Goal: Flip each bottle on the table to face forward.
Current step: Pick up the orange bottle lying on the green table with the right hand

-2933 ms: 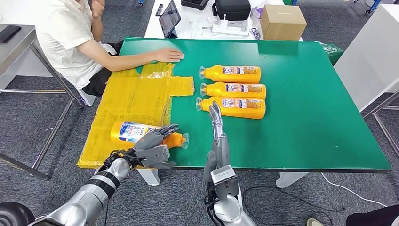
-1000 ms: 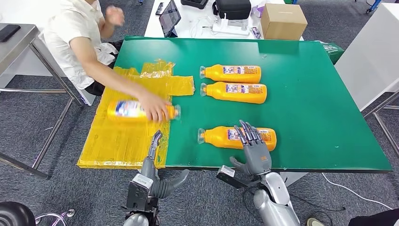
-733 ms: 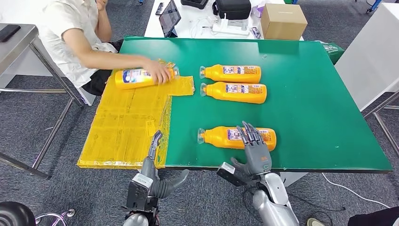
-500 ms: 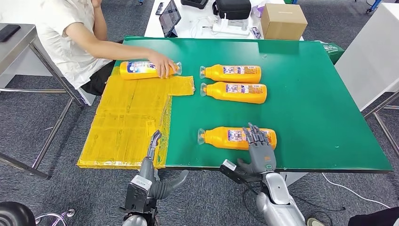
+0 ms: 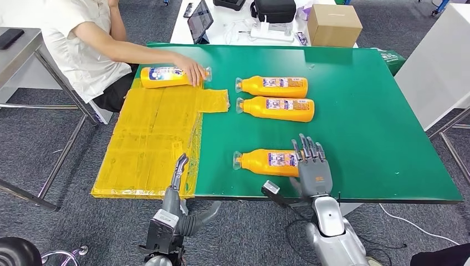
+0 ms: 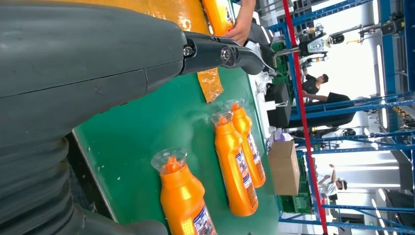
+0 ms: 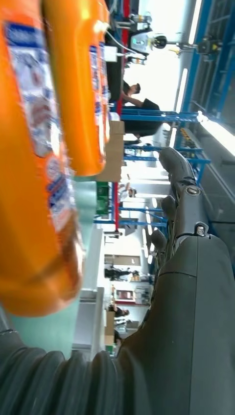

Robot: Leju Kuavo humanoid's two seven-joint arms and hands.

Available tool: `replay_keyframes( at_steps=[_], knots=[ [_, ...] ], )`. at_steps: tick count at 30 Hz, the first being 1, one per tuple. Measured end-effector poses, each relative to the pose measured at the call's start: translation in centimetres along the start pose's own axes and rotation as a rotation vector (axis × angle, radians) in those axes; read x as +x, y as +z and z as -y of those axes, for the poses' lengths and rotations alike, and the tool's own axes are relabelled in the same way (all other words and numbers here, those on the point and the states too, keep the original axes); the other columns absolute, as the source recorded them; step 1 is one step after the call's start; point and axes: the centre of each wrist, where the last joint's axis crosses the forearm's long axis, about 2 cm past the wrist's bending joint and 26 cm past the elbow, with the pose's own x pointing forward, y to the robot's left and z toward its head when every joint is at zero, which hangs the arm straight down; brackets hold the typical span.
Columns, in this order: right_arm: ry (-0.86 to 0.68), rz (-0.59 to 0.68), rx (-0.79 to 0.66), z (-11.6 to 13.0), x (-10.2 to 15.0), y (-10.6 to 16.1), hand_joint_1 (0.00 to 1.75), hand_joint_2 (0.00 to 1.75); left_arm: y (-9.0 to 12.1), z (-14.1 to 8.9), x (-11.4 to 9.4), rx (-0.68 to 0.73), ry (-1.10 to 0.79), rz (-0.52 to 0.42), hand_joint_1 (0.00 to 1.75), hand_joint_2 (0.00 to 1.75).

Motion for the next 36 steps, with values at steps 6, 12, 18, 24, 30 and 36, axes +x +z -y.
replay_keyframes(
  at_steps=[6,12,18,24,30,36],
  knots=[
    [0.005,0.003,-0.028,0.6,-0.4,-0.4,0.00,1.75,0.0,0.0,0.1,0.004,0.001,0.005,0.00,1.75],
    [-0.030,0.013,-0.045,0.8,-0.6,-1.0,0.00,1.75,0.0,0.0,0.3,-0.004,0.005,0.009,0.00,1.75],
    [-0.089,-0.005,-0.019,0.2,-0.8,-1.3,0.00,1.75,-0.1,0.0,0.3,-0.012,0.013,0.003,0.00,1.75],
    [-0.159,-0.075,0.129,-2.1,-1.5,-1.4,0.00,1.75,-0.2,0.1,0.3,-0.043,0.039,-0.014,0.00,1.75],
    [-0.196,-0.087,0.200,-2.9,-1.5,-1.9,0.00,1.75,-0.2,0.3,0.4,-0.073,0.063,-0.025,0.00,1.75],
    [-0.215,-0.090,0.225,-3.2,-1.1,-2.2,0.00,1.75,-0.2,0.4,0.4,-0.089,0.076,-0.031,0.00,1.75]
  ],
)
